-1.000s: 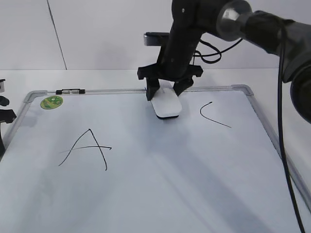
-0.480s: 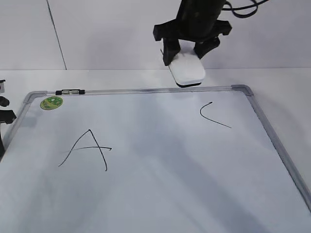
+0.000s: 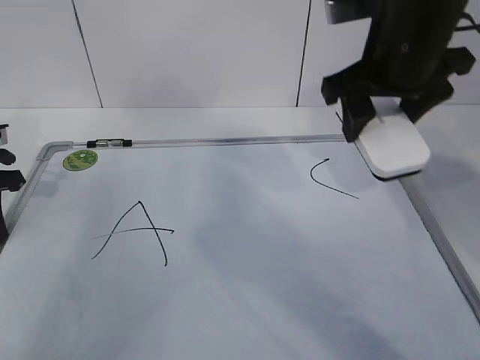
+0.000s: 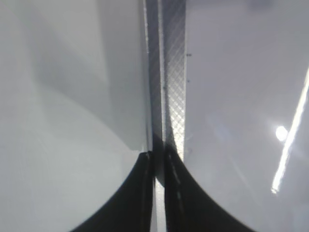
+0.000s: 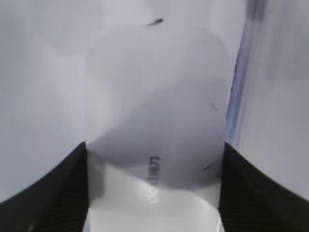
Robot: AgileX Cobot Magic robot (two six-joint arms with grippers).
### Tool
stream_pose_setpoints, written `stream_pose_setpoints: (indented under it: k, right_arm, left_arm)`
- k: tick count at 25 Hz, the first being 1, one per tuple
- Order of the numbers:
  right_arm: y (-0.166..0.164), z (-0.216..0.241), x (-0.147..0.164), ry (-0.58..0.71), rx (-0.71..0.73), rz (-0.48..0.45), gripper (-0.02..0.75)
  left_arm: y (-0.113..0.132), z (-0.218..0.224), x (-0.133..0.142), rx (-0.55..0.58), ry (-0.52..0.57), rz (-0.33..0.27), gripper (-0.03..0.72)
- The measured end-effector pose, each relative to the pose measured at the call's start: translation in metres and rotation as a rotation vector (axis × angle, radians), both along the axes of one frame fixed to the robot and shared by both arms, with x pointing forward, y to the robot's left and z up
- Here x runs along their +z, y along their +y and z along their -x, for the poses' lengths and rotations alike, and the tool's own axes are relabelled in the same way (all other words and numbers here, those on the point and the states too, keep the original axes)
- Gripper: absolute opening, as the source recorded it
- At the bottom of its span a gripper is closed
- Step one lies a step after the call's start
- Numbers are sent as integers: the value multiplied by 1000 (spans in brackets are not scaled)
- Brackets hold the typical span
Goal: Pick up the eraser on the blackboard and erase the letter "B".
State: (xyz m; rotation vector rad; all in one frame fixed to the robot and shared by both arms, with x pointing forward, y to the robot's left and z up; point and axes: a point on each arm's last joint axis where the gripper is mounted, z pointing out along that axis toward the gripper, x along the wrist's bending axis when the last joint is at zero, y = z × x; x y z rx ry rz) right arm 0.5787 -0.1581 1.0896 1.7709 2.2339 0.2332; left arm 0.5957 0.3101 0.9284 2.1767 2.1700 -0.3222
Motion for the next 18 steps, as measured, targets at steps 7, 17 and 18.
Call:
stream_pose_setpoints:
  k: [7, 17, 18]
  right_arm:
    - [-41, 20, -37, 134, -123, 59, 541]
    - [-94, 3, -53, 172, -227, 11, 541]
    - [-94, 0, -58, 181, -219, 1, 541]
  left_arm:
    - [-1, 1, -1, 4, 10, 10, 22]
    - [-2, 1, 0, 9, 16, 19, 22]
    - [-2, 1, 0, 10, 16, 21, 22]
